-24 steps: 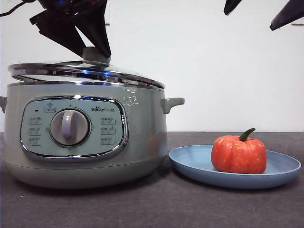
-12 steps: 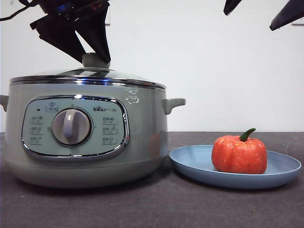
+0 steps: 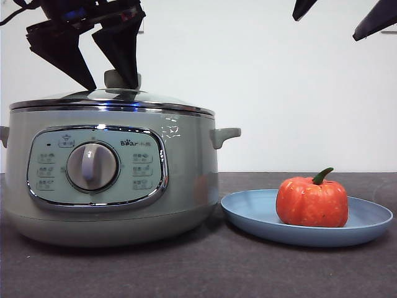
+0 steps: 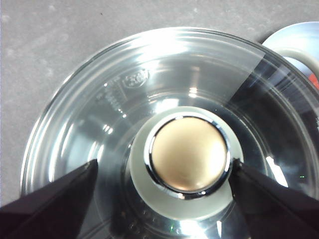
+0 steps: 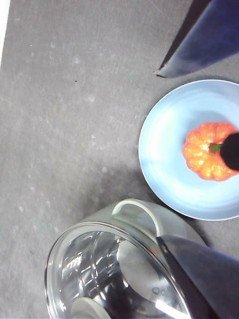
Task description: Take the pumpkin out from the steamer,put the pumpkin in the blue plate,close the lid
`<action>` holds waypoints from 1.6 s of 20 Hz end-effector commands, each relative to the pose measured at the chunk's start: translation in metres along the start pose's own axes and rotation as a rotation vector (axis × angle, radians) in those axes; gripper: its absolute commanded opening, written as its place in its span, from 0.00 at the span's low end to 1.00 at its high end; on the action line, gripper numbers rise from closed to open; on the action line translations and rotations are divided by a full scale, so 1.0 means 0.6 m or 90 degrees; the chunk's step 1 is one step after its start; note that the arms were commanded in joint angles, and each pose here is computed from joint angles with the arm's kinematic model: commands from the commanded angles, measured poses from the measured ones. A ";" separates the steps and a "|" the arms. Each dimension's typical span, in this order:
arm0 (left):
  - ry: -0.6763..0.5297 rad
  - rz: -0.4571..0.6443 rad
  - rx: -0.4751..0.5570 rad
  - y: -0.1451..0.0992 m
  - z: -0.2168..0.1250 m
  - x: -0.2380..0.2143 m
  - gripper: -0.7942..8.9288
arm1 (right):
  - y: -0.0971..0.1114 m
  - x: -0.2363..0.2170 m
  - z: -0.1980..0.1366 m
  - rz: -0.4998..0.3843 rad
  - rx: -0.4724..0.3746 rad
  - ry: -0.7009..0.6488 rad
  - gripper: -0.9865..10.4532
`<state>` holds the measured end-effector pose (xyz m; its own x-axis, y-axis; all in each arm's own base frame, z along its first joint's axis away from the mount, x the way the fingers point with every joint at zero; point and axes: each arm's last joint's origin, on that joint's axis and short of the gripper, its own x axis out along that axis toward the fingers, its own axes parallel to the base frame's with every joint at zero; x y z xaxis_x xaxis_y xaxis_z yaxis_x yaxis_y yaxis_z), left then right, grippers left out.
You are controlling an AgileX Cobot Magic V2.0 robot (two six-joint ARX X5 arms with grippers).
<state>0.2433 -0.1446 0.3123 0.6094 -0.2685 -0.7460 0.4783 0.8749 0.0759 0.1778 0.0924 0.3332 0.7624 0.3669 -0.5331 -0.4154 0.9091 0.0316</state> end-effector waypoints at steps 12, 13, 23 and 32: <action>-0.136 0.007 0.010 0.014 -0.041 -0.175 0.07 | -0.002 -0.010 -0.026 -0.003 -0.010 0.027 0.08; -0.142 0.016 0.009 0.015 -0.045 -0.180 0.07 | -0.002 -0.016 -0.035 0.000 -0.010 0.007 0.08; -0.266 0.008 -0.042 0.009 -0.221 -0.152 0.07 | -0.010 -0.106 -0.147 0.016 0.011 -0.243 0.08; -0.213 0.003 -0.063 0.008 -0.234 -0.145 0.08 | -0.011 -0.104 -0.150 0.010 0.051 -0.224 0.09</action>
<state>0.1037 -0.0596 0.2856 0.7943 -0.3639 -0.4865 0.4212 0.9069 0.0093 0.0879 0.0455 0.2922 0.8830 0.4232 -0.2030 -0.4112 0.9060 0.1000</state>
